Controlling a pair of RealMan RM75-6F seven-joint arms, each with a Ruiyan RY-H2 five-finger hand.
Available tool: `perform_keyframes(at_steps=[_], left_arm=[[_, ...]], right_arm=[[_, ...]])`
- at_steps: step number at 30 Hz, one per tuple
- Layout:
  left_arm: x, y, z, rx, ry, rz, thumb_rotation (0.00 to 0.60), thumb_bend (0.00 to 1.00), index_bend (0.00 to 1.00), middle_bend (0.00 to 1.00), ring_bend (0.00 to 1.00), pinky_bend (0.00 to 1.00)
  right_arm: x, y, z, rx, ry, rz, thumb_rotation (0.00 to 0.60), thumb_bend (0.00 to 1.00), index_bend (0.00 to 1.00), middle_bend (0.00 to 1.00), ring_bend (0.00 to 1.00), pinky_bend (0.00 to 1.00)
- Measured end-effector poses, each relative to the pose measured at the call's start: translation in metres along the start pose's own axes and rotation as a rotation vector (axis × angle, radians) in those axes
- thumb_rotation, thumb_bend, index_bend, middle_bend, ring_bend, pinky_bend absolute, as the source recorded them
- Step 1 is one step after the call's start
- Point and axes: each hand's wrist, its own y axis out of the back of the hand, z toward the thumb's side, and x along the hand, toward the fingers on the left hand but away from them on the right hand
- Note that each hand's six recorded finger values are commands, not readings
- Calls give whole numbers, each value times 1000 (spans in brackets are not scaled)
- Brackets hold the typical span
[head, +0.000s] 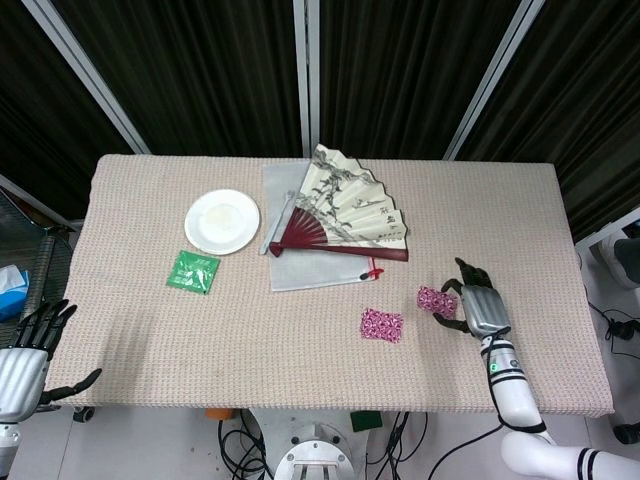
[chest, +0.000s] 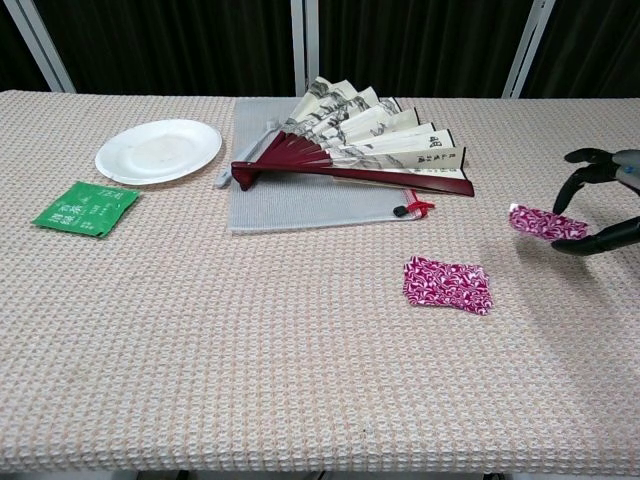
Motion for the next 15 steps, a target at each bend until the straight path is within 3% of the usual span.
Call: perform_keyframes(at_steps=[7,15], left_arm=[[-1,0,-1,0,-1,-1,362,122,73,37,0,122],[-1,-2,-1,-1,-3,-6,361,122,73,37,0,122]], right_arm=[[3,-22,45,2,101,66,544,528,442,0,0,0],[6,-46,75,16,132,98,545,527,441,0,0,0]])
